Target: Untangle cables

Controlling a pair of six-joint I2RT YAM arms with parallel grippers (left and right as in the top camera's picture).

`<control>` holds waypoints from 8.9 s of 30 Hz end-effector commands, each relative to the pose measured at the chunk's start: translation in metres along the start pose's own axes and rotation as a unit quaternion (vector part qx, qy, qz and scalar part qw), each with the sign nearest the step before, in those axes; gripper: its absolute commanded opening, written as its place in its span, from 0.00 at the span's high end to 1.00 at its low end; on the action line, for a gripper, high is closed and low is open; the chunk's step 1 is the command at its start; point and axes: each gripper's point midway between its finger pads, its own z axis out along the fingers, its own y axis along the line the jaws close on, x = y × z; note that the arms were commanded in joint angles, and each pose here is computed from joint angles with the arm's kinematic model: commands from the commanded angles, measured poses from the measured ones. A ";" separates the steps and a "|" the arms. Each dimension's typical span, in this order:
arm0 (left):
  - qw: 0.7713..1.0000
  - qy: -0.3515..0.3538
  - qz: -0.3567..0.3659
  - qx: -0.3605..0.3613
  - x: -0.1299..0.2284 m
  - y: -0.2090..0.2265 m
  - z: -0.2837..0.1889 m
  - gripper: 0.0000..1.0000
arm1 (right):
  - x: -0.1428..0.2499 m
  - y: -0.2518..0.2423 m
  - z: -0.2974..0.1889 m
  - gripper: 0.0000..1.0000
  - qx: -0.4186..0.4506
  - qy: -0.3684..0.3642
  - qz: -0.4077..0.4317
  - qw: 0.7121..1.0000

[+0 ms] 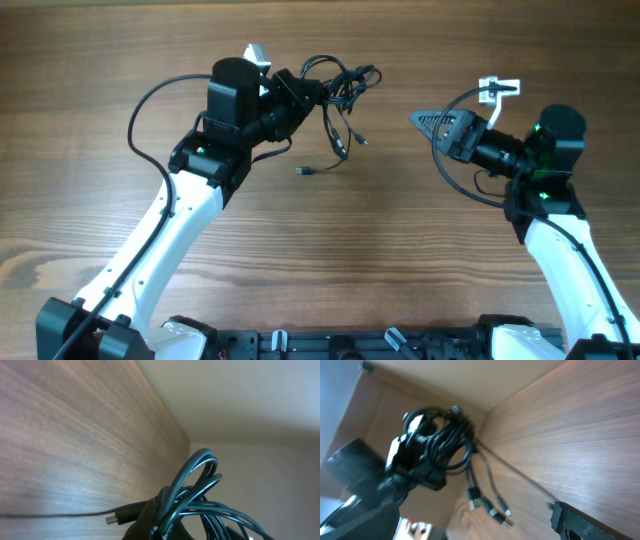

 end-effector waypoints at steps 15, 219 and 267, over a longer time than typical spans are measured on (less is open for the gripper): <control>0.981 -0.007 -0.193 0.025 0.031 -0.030 0.004 0.96 | 0.054 0.057 0.052 0.08 -0.097 0.084 -0.168 0.977; 0.966 -0.096 -0.231 0.062 -0.043 -0.027 -0.013 0.76 | 0.091 0.067 0.039 0.96 -0.188 0.146 -0.307 0.921; 0.870 0.048 0.490 -0.009 -0.019 0.028 -0.032 0.00 | 0.027 0.009 0.057 0.96 0.036 0.005 -0.066 0.997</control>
